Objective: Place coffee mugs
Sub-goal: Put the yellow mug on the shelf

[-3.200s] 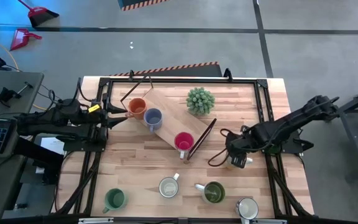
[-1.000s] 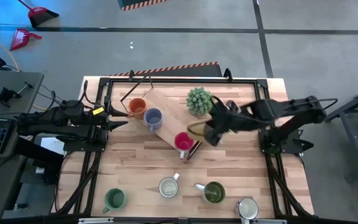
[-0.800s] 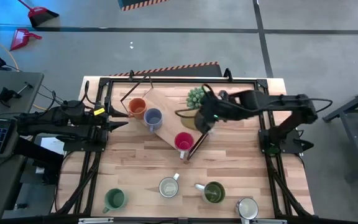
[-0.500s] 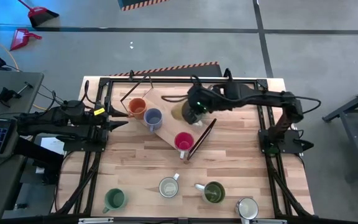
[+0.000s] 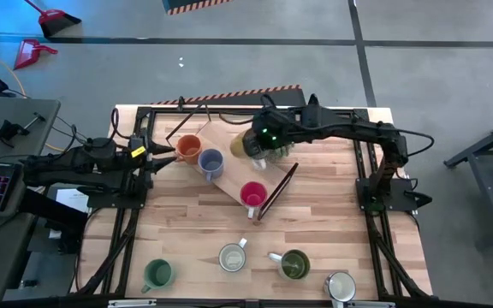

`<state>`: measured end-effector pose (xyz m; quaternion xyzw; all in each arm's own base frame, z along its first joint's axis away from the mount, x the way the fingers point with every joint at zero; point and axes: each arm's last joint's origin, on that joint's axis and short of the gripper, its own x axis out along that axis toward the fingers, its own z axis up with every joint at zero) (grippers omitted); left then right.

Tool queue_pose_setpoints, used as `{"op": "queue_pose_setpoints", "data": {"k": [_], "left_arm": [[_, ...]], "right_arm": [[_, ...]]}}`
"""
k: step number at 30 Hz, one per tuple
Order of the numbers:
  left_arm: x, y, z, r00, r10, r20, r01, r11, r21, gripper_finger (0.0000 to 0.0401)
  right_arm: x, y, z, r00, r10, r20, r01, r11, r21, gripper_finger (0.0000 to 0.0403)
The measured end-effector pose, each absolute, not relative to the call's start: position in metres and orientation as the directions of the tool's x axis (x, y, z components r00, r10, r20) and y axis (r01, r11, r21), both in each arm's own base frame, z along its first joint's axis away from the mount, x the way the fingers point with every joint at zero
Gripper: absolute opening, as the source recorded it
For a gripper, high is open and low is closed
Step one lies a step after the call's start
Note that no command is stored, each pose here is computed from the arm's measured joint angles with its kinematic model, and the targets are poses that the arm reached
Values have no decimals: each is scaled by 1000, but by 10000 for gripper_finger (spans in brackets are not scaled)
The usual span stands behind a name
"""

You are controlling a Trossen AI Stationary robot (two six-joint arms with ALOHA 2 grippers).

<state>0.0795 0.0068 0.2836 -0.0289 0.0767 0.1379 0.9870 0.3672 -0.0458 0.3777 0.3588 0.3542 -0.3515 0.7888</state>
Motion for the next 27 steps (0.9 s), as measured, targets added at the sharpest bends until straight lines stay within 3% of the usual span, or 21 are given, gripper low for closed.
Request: {"op": "queue_pose_setpoints", "data": {"k": [9, 27], "left_arm": [[79, 7, 284, 945, 286, -159, -287, 958, 19, 129], [79, 7, 284, 945, 285, -159, -286, 958, 19, 129]], "right_arm": [[401, -41, 326, 387, -222, -895, 899, 306, 313, 0], [392, -46, 312, 225, -218, -950, 962, -106, 253, 0]]}}
